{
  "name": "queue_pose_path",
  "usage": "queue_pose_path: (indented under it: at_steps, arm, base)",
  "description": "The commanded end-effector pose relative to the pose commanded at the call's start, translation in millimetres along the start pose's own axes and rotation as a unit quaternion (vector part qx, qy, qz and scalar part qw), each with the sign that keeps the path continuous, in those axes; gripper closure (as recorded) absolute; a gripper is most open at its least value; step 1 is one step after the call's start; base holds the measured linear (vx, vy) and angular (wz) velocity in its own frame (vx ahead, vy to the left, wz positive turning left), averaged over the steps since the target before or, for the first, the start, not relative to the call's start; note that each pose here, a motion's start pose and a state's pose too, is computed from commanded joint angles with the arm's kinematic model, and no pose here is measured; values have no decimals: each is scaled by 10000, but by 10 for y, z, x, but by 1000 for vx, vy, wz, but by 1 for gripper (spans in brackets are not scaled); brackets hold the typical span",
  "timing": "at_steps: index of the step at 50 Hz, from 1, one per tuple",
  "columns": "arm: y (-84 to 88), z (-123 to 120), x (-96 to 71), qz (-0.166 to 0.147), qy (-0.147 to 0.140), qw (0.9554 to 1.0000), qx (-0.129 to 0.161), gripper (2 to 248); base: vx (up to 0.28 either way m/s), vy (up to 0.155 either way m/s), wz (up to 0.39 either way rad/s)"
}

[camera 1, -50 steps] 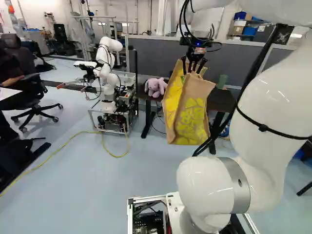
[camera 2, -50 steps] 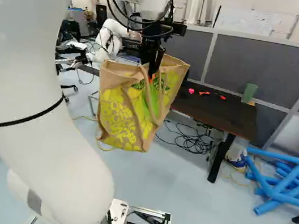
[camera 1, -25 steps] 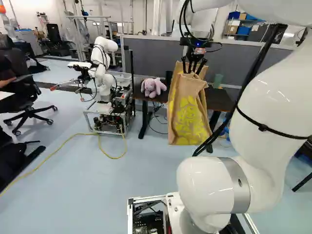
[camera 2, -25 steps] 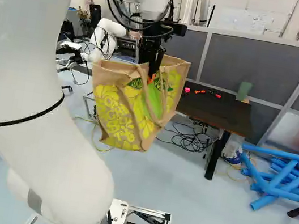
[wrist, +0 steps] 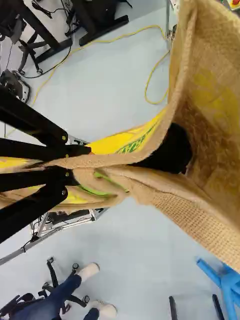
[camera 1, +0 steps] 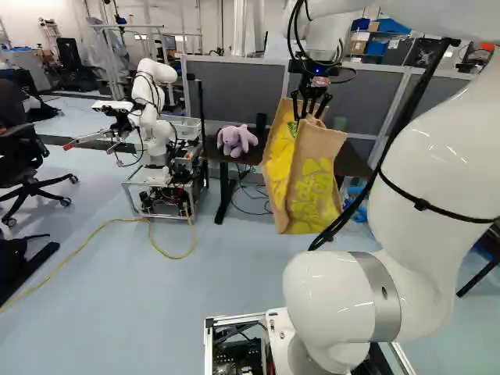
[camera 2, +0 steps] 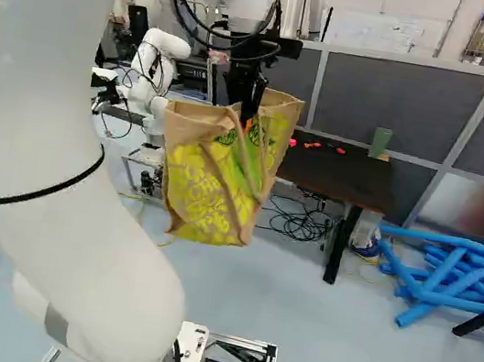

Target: Pick up the bag on the ground and place it on the table

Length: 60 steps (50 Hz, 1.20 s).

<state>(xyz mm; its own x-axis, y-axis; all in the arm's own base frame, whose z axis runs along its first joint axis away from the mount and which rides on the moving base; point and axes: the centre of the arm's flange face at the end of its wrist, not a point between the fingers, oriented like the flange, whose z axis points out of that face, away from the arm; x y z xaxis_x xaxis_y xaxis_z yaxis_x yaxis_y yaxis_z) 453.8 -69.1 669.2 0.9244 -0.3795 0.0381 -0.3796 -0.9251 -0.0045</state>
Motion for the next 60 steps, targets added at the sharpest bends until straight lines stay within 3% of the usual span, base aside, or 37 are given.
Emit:
queue_pose_path:
  at_steps: [60]
  arm:
    - [0, 0, 0, 0, 0, 10000, 0, 226]
  base:
    - [49, -47, -231]
